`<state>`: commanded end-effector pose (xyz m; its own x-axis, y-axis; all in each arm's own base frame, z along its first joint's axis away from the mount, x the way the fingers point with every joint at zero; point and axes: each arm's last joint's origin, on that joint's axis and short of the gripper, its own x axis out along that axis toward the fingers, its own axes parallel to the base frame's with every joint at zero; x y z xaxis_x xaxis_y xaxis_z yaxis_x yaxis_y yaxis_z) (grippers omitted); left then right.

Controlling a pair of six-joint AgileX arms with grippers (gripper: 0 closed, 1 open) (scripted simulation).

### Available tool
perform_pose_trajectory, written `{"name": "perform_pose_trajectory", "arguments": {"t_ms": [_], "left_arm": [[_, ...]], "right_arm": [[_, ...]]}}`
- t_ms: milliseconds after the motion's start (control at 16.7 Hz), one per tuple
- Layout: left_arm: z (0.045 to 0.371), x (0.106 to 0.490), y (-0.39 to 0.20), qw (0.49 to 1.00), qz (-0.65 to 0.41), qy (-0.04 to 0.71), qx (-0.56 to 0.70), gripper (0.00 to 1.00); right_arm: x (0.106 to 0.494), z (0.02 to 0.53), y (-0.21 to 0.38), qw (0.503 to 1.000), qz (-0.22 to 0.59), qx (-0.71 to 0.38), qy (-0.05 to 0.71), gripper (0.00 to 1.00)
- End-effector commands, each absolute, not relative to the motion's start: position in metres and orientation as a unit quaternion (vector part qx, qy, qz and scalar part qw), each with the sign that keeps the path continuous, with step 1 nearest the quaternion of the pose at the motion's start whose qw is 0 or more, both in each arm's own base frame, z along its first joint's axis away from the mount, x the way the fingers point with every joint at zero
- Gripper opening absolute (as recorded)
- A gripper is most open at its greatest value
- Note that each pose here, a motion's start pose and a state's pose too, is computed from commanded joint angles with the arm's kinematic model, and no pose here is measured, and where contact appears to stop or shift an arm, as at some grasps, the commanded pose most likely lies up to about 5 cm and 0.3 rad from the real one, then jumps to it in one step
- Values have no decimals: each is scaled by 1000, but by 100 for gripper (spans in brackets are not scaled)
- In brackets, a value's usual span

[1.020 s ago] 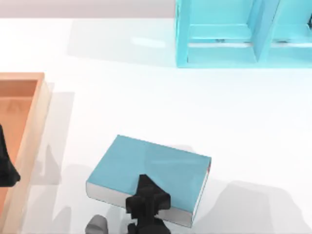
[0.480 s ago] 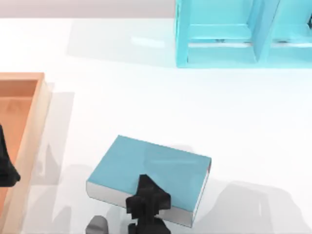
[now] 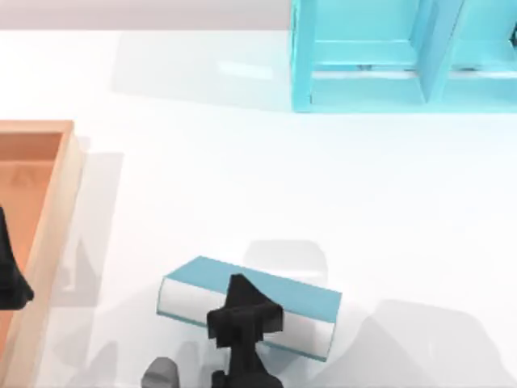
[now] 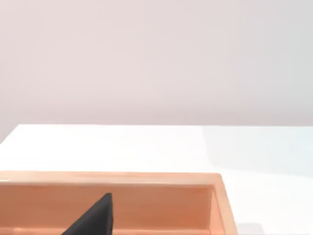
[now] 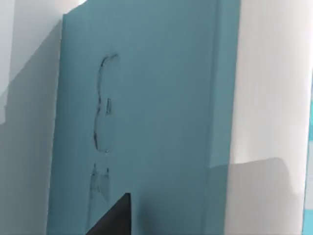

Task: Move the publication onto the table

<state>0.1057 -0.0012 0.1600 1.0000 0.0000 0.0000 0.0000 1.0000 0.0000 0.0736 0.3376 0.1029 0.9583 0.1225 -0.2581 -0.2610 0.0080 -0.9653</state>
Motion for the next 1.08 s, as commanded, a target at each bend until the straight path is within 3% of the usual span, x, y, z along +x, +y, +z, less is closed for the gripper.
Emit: {"name": "perform_pose_trajectory", "arguments": {"t_ms": [540,1080], "left_arm": [[160,106,-1,1000,0,0,0,100],[160,106,-1,1000,0,0,0,100]], "right_arm": [[70,102,339,708,139,-691,48,100],[-31,79,350,693,191,-694,23,100]]}}
